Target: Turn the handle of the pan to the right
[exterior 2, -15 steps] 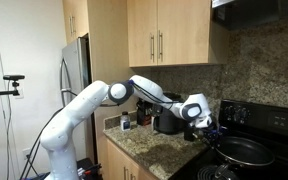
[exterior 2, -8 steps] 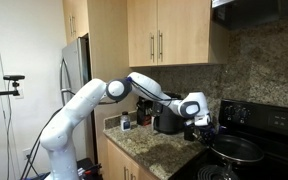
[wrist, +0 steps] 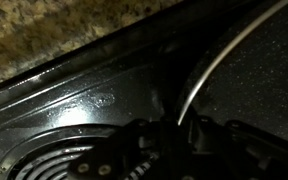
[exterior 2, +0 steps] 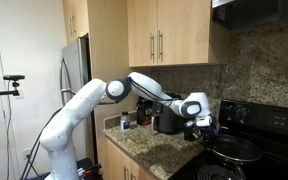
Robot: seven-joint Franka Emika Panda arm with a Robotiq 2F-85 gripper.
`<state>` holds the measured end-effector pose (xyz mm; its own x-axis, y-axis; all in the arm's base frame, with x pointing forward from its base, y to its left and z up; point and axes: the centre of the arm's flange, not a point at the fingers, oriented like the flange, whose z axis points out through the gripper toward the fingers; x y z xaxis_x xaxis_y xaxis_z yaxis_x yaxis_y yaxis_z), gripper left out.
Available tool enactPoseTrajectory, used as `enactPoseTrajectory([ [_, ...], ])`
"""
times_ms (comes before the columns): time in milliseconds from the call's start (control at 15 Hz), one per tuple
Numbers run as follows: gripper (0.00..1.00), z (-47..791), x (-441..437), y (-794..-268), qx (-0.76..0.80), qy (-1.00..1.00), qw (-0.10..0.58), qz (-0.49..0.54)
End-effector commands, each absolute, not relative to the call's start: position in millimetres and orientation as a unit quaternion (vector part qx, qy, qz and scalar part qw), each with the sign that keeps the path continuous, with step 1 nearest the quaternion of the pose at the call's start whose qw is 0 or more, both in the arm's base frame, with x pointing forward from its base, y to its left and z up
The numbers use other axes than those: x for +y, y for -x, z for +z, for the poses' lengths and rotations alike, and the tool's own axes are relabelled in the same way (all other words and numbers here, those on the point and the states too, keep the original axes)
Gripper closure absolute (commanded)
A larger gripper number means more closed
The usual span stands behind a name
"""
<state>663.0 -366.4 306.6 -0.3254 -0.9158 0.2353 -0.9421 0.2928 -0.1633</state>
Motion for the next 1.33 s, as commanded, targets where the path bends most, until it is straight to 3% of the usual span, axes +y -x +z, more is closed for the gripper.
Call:
enactPoseTrajectory([
  [0,1.00,292.6,-387.2,-650.4,-0.815,-0.565,0.076,0.106],
  [867,1.00,294.4,-402.7,-643.7,-0.845,-0.513,0.084,0.127],
  [933,0.75,297.0,-401.7,-643.7,-0.845,-0.513,0.083,0.125],
  [1000,0.74,300.0,-400.5,-643.1,-0.845,-0.512,0.083,0.129],
  [1267,0.43,313.7,-398.5,-640.4,-0.849,-0.495,0.078,0.166],
])
